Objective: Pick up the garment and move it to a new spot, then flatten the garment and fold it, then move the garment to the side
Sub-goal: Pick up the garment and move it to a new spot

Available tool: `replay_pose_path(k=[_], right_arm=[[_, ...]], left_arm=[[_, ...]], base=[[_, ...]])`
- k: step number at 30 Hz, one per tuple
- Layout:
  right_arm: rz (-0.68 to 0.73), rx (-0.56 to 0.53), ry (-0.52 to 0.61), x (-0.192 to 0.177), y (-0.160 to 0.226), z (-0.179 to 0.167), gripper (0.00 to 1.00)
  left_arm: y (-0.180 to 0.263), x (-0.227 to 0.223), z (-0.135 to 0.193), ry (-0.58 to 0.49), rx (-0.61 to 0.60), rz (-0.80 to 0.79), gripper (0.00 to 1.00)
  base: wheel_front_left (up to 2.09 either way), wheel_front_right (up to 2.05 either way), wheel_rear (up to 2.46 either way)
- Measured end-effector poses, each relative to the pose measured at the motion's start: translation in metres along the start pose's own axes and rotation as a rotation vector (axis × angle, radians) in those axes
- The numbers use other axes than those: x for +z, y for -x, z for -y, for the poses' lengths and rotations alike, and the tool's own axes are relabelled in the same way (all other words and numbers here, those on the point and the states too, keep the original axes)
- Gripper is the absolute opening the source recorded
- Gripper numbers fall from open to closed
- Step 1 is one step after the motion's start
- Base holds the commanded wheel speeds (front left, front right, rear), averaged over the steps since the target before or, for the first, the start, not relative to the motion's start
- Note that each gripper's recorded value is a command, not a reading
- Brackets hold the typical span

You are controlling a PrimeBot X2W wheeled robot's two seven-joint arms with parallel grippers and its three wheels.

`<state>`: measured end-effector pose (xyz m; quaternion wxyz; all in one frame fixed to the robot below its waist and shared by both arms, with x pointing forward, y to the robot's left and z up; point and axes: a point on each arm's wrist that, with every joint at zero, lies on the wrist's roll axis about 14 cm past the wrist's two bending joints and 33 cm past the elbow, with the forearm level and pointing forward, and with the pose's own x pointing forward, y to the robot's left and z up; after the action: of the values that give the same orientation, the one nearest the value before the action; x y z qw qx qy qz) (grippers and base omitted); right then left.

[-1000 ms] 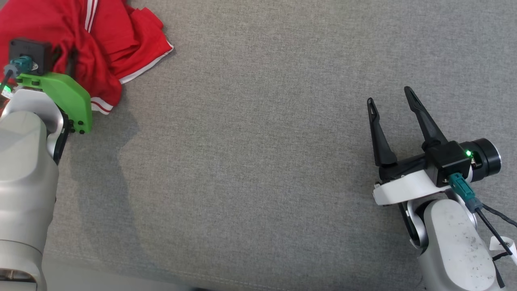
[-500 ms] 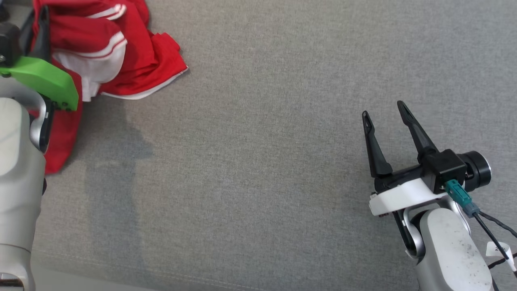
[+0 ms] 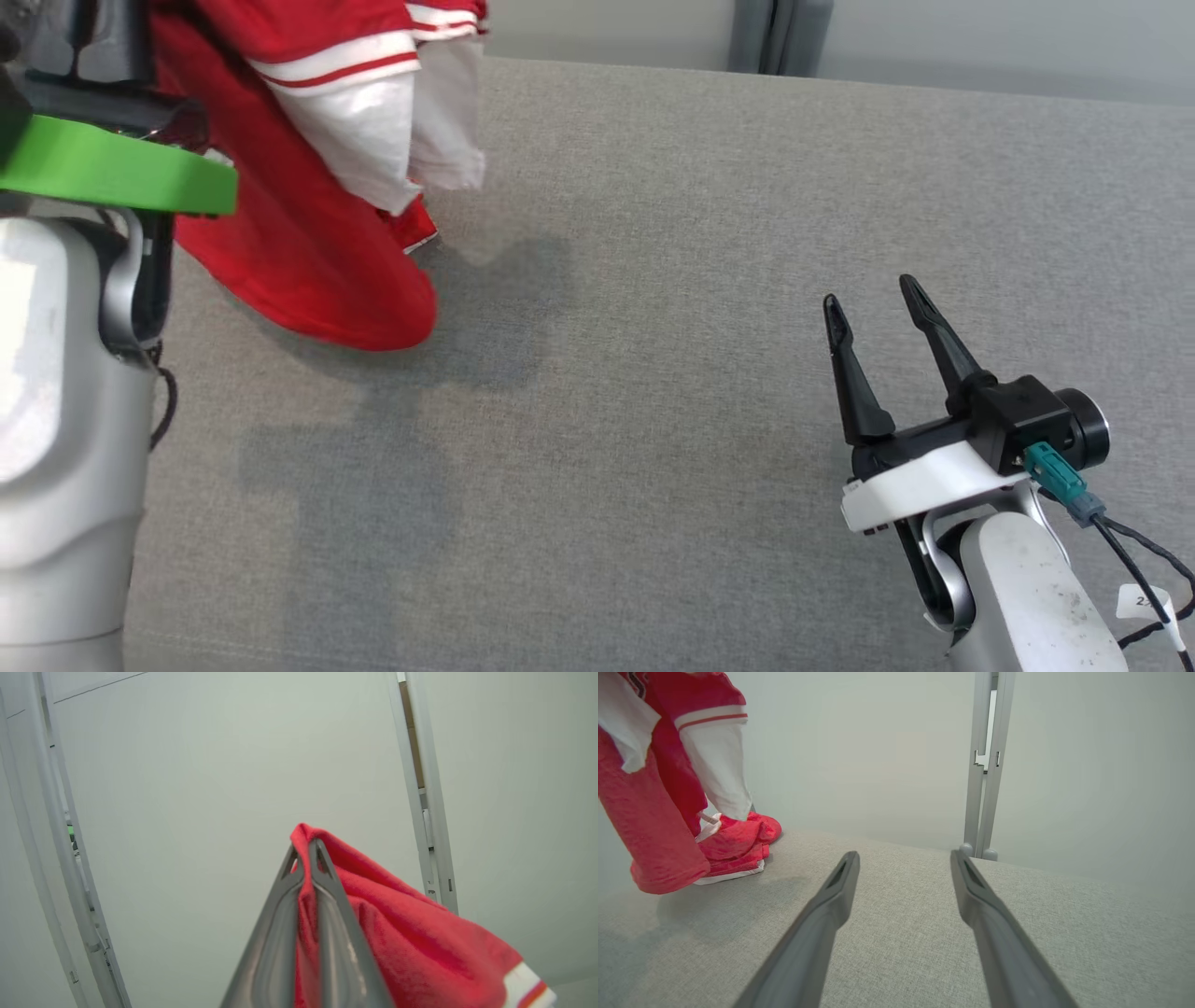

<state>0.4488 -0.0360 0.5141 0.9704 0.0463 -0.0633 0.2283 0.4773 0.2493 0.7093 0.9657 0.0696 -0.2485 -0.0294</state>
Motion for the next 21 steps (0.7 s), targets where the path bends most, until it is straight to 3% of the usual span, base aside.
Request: replay_pose_path(k=[10, 21], right_arm=[[0.055, -0.111, -0.004, 0.026, 0.022, 0.034, 1.00], [0.125, -0.346, 0.011, 0.059, 0.073, 0.105, 1.00]], left_arm=[[-0.008, 0.028, 0.121, 0.269, -0.244, 0.037, 0.00], [-0.016, 0.056, 0.250, 0.590, -0.471, 0.062, 0.00]], base=[[0.00, 0.00, 0.00], [0.00, 0.00, 0.00]])
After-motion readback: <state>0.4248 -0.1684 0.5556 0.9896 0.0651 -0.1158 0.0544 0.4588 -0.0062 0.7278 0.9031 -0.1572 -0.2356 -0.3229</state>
